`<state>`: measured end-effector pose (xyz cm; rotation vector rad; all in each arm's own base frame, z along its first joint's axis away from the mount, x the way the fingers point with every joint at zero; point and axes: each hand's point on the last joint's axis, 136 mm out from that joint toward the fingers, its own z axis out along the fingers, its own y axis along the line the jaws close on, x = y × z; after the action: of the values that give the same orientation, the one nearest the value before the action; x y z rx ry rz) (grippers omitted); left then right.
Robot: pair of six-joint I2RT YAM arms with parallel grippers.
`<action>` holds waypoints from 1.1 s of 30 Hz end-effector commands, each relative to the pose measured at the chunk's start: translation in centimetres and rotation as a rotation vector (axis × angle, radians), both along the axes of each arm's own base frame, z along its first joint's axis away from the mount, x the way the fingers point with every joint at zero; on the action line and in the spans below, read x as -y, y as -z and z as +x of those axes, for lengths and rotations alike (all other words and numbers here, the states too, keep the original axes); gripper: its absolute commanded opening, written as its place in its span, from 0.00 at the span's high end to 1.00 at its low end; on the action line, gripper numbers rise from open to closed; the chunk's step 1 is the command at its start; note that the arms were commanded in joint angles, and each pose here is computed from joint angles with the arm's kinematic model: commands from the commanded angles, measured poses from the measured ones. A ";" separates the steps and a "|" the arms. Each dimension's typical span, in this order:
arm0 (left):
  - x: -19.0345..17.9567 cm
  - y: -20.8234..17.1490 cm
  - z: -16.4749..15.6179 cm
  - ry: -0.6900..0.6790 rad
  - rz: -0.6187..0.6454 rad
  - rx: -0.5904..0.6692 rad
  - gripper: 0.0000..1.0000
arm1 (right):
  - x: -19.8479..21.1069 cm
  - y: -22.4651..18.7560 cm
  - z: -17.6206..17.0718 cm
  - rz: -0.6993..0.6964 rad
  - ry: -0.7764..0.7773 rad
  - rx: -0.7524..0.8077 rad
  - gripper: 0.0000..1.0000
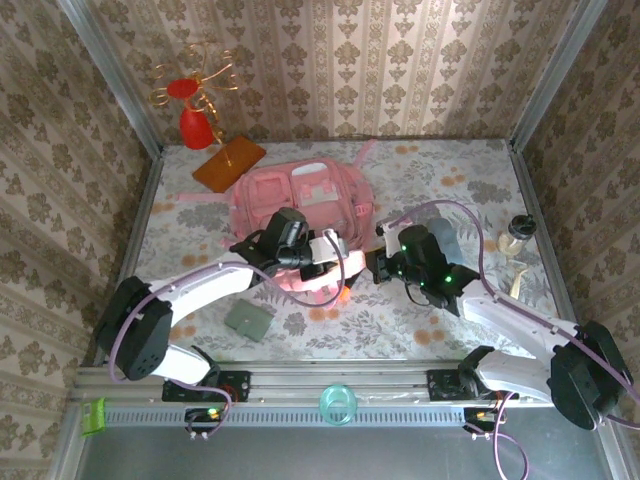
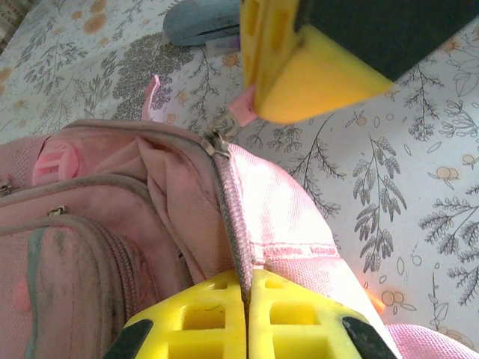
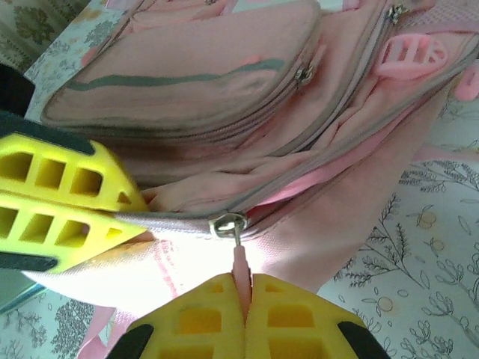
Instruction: Pack books, pencil case, and school supplies into a backpack
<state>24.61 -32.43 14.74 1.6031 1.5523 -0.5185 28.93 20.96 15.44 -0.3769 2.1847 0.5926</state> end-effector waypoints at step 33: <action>-6.5 -3.5 1.1 -0.039 -0.184 0.131 1.00 | 10.6 7.1 13.3 -0.181 0.467 -0.173 1.00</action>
<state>25.24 -26.07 15.72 1.4737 1.4881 -0.5253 39.84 13.95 8.37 -0.0501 2.4231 0.3173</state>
